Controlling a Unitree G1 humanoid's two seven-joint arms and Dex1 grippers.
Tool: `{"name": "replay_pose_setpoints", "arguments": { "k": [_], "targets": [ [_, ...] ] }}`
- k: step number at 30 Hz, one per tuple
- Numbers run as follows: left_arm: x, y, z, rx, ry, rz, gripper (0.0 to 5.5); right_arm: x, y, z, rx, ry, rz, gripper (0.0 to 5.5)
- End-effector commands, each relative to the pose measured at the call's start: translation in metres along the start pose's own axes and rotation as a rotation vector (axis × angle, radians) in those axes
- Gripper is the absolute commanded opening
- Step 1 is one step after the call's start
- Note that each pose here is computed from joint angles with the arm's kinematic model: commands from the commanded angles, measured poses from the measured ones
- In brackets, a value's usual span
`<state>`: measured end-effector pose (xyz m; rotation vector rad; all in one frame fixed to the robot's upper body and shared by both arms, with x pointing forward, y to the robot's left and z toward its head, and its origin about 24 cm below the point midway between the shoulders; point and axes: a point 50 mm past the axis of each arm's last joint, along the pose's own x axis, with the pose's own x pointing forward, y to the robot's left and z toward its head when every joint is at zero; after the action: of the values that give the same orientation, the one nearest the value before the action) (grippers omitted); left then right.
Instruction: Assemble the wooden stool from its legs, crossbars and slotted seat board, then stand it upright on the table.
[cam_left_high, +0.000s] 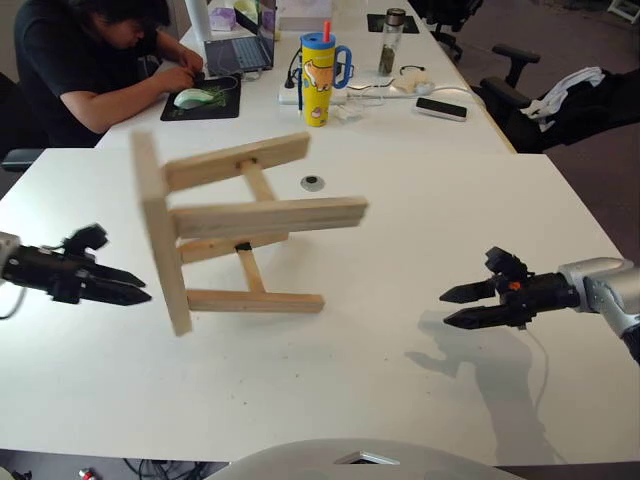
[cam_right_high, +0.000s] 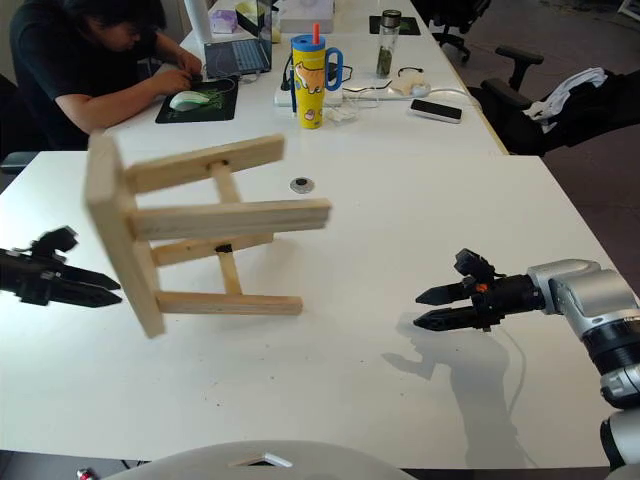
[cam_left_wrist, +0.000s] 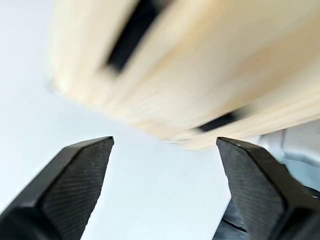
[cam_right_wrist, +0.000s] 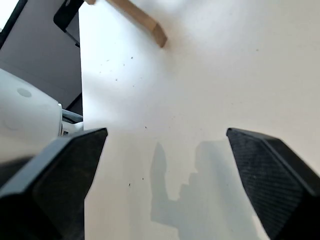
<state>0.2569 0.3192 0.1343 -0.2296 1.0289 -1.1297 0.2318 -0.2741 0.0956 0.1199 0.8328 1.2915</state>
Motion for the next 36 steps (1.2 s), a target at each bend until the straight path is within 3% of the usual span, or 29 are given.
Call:
{"name": "replay_pose_setpoints", "arguments": {
  "k": [1, 4, 9, 13, 17, 23, 29, 36],
  "targets": [
    [0.010, -0.036, 0.072, 0.140, -0.299, -0.245, 3.81, 0.013, 0.006, -0.007, 0.015, -0.116, -0.028, 4.43],
    [0.010, -0.044, 0.075, 0.164, -0.327, -0.260, 3.81, 0.024, 0.013, -0.016, 0.036, -0.174, -0.029, 4.43],
    [0.003, -0.033, 0.047, 0.183, -0.229, -0.113, 3.81, 0.035, 0.013, -0.026, 0.021, -0.232, -0.104, 4.43],
    [0.005, -0.027, 0.035, 0.253, -0.212, -0.054, 3.81, 0.049, 0.004, -0.019, -0.095, -0.239, -0.256, 4.43],
    [0.016, -0.028, 0.032, 0.322, -0.222, -0.049, 3.81, 0.060, 0.008, 0.012, -0.295, -0.296, -0.407, 4.43],
    [0.043, -0.021, 0.023, 0.339, -0.294, 0.002, 3.81, 0.101, 0.013, 0.076, -0.476, -0.470, -0.331, 4.43],
    [0.070, -0.021, 0.012, 0.311, -0.343, -0.021, 3.81, 0.137, 0.002, 0.116, -0.455, -0.542, -0.199, 4.43],
    [0.082, -0.023, 0.008, 0.285, -0.365, -0.038, 3.81, 0.152, -0.014, 0.129, -0.366, -0.557, -0.070, 4.43]
  ]
}}
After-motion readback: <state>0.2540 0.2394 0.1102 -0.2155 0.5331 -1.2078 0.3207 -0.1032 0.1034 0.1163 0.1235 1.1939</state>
